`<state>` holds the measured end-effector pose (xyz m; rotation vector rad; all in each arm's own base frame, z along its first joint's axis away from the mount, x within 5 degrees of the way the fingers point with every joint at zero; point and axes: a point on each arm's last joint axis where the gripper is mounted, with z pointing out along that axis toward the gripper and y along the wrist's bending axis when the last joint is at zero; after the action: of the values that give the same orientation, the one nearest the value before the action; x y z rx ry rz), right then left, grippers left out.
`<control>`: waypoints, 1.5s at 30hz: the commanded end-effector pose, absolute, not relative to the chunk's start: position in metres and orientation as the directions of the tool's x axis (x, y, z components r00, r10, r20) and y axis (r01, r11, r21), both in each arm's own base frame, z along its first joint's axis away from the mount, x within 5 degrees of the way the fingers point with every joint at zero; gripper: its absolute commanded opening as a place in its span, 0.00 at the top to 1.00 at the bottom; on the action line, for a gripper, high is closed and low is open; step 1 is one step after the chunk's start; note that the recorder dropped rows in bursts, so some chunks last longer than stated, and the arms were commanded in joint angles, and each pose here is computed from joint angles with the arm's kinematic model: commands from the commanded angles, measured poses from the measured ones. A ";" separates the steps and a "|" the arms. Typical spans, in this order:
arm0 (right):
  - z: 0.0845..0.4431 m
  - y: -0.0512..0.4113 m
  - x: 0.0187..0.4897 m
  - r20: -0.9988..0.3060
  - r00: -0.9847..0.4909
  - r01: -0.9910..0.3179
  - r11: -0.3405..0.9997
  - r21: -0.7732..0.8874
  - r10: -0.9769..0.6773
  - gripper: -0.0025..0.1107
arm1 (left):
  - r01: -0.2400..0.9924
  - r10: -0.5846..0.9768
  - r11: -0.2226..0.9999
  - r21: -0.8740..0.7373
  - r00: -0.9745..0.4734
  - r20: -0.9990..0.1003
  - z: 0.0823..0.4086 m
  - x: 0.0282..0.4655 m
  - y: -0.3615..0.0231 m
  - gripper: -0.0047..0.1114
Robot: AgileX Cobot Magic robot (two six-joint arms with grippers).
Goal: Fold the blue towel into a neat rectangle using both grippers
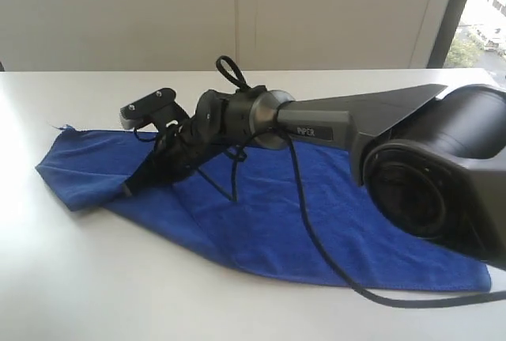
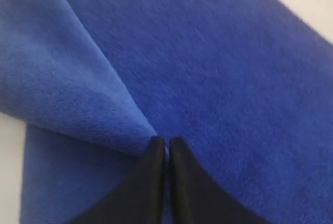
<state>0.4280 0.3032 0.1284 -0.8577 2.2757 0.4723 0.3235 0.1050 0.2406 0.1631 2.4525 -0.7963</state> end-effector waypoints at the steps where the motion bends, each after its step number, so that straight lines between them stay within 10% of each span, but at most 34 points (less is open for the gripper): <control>1: 0.124 0.298 0.431 -0.665 -0.606 -0.667 0.735 0.125 -0.437 0.77 | 0.310 -0.036 0.757 -0.575 -0.860 -0.510 0.244 0.316 0.097 0.96; 6: 0.156 0.299 0.434 -0.708 -0.553 -0.689 0.719 0.092 -0.440 0.50 | 0.326 0.008 0.663 -0.674 -0.903 -0.429 0.229 0.317 0.083 0.96; 11: 0.203 0.281 0.441 -0.741 -0.493 -0.693 0.721 0.018 -0.456 0.50 | 0.260 0.021 0.625 -0.736 -0.948 -0.316 0.181 0.317 0.056 0.92; 20: 0.199 0.208 0.462 -0.588 -0.669 -0.620 0.778 0.105 -0.454 0.59 | 0.246 -0.082 0.550 -0.798 -0.935 -0.345 0.141 0.331 0.032 0.39; 37: 0.177 0.198 0.466 -0.537 -0.716 -0.596 0.791 0.139 -0.446 0.65 | 0.172 -0.133 0.606 -0.777 -0.941 -0.312 0.113 0.338 0.037 0.39; 45: 0.177 0.198 0.466 -0.536 -0.715 -0.598 0.790 0.134 -0.450 0.65 | 0.261 -0.249 0.583 -0.770 -0.844 -0.475 0.120 0.363 0.012 0.39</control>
<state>0.4650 0.2010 0.1778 -0.7915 2.4873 0.4136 0.3569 0.0192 0.1169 0.0251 2.3288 -1.2391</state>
